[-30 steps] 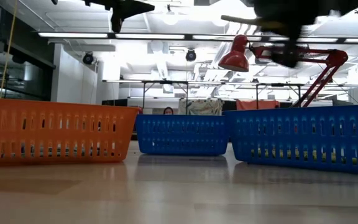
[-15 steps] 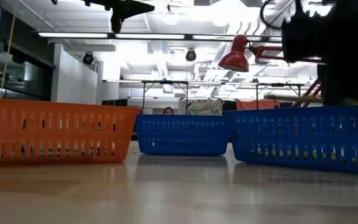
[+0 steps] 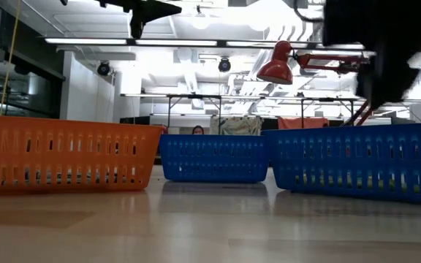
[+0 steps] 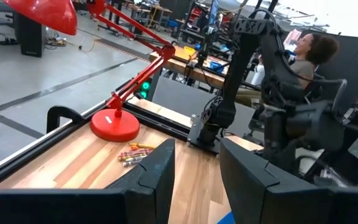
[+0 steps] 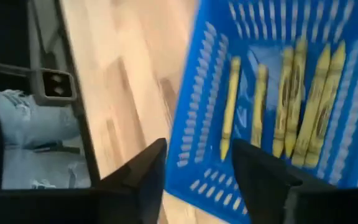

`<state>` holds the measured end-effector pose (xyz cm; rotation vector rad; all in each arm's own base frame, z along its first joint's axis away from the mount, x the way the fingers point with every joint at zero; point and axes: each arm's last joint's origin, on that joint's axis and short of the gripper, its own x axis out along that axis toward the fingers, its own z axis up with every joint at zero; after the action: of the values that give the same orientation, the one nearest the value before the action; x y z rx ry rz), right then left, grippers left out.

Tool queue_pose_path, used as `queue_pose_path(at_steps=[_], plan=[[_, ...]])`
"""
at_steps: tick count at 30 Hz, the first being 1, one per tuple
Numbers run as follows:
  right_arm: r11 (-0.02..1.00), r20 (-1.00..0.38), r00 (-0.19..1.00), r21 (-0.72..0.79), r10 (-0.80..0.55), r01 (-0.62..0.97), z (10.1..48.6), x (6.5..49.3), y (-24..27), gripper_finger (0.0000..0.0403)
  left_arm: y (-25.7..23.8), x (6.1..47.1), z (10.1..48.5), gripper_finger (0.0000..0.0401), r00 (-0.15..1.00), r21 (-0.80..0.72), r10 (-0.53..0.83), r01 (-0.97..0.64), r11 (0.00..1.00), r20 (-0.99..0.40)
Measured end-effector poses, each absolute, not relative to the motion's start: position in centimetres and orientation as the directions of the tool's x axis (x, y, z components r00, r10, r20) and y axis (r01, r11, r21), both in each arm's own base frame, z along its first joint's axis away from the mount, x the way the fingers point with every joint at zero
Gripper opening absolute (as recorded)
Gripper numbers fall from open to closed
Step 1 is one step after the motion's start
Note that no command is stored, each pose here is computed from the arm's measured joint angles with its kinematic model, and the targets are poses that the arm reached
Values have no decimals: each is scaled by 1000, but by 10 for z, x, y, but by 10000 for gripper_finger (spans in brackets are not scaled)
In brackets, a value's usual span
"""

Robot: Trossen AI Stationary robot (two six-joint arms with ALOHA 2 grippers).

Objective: Sort crayons
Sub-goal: Put the yellow crayon into the right blue bin

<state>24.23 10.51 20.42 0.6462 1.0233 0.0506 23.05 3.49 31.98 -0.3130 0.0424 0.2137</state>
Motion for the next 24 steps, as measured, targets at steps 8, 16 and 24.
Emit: queue_pose_path(at_steps=[8, 16, 24], plan=[[908, -638, 766, 364, 79, 209, 262, 266, 57, 201, 35, 231, 320, 113, 975, -301, 209, -221, 928, -70], [958, -387, 904, 137, -181, 250, 331, 288, 10, 201, 35, 231, 320, 113, 975, -300, 209, -223, 927, -76], [950, -328, 911, 98, -252, 298, 352, 289, -12, 201, 35, 232, 319, 113, 975, -300, 209, -224, 927, -79]])
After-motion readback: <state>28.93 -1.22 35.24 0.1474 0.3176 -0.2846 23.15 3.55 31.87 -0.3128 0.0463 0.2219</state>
